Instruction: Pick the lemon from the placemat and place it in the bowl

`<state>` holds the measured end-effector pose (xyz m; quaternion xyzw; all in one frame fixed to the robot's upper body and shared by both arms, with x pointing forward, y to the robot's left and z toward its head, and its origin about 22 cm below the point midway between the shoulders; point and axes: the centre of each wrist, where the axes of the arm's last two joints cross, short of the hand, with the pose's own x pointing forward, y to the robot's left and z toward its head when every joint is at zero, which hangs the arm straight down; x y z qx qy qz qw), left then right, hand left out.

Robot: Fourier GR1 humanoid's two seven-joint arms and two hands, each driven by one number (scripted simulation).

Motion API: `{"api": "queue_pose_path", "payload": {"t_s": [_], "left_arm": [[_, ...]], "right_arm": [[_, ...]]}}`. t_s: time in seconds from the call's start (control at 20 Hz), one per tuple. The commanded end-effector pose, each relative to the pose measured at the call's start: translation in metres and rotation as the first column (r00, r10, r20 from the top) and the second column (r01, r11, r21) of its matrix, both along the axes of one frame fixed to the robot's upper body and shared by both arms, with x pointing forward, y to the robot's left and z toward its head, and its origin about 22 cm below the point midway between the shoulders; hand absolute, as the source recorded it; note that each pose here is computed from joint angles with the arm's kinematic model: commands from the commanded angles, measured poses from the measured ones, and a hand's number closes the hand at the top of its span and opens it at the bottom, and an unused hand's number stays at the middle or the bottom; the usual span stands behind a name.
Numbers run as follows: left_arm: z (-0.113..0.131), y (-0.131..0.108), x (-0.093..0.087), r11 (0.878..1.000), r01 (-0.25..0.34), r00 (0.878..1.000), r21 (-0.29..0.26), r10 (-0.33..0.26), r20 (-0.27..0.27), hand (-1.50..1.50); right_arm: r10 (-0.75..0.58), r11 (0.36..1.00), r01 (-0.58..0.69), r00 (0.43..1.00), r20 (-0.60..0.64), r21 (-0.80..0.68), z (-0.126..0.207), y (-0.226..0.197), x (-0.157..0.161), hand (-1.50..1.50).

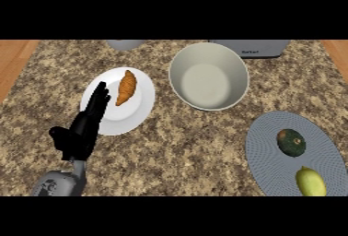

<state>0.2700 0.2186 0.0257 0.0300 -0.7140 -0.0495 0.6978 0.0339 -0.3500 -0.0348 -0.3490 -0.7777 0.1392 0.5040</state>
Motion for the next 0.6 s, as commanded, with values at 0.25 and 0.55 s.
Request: {"api": "queue_pose_path", "payload": {"t_s": [0.25, 0.55], "left_arm": [[0.014, -0.01, 0.002, 1.0, -0.002, 1.0, 0.007, 0.002, 0.007, 0.0], [0.008, -0.001, -0.002, 1.0, -0.004, 1.0, 0.001, 0.004, 0.003, 0.0]], "right_arm": [[0.124, 0.989, -0.128, 0.99, 0.061, 0.067, -0.001, -0.023, 0.003, -1.5], [0.139, 0.977, -0.149, 0.987, 0.08, 0.151, -0.024, -0.007, 0.001, -1.5]]}}
